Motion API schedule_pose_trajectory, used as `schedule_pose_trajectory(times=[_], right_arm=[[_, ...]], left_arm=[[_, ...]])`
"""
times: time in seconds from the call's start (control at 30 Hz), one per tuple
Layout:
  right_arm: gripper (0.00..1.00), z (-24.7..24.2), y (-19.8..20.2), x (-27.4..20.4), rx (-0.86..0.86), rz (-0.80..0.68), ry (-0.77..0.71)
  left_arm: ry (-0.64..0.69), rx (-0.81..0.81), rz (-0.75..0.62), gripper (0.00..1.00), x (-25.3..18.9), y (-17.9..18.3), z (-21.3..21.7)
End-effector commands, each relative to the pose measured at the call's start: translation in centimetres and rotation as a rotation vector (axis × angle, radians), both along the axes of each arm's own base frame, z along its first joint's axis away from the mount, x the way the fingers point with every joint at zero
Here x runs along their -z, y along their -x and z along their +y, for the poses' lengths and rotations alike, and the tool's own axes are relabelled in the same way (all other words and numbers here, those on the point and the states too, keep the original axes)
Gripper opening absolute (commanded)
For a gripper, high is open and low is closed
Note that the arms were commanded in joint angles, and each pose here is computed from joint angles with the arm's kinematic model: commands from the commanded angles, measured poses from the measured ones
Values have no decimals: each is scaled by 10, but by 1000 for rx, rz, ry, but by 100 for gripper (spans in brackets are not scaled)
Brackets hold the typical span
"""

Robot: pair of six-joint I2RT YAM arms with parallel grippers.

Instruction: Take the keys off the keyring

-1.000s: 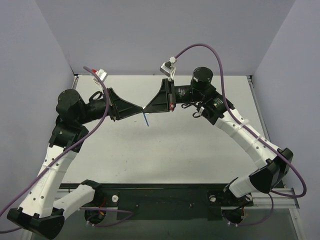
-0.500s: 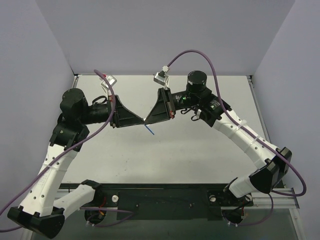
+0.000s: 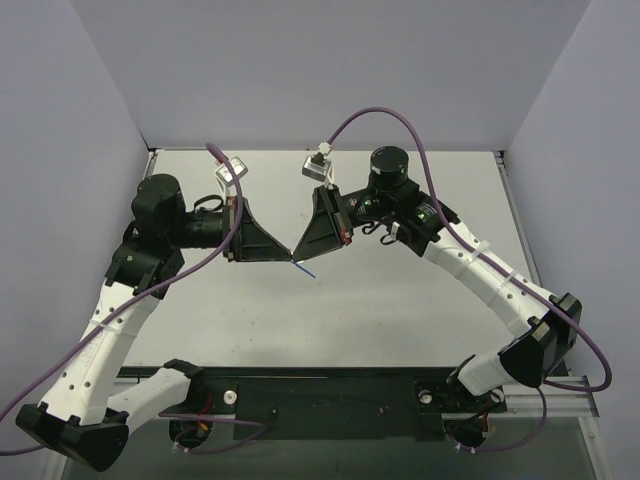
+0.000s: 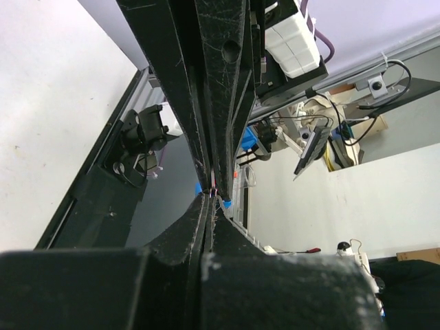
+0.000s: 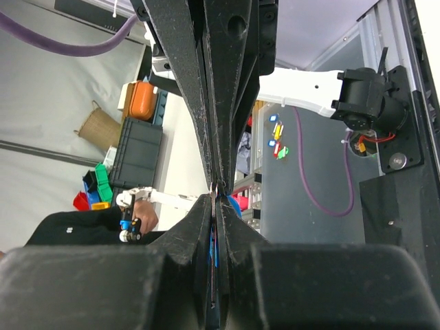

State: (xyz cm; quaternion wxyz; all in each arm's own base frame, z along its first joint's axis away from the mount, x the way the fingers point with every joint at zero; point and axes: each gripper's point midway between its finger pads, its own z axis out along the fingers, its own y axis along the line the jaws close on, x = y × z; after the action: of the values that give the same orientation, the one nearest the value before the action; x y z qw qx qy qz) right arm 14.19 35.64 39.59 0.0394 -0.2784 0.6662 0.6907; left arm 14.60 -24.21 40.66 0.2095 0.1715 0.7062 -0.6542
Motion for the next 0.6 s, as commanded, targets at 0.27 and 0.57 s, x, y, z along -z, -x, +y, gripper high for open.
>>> schedule_pose_trajectory(times=[0.27,0.57], right_arm=[[0,-2,-1,-22,46,-98,-78],[0,-5,-28,-23,168,-109,-71]], left_arm=[[-65,-77,-4,41,3,-13,-1],[-87,-285,-58,78,-6,-48,19]])
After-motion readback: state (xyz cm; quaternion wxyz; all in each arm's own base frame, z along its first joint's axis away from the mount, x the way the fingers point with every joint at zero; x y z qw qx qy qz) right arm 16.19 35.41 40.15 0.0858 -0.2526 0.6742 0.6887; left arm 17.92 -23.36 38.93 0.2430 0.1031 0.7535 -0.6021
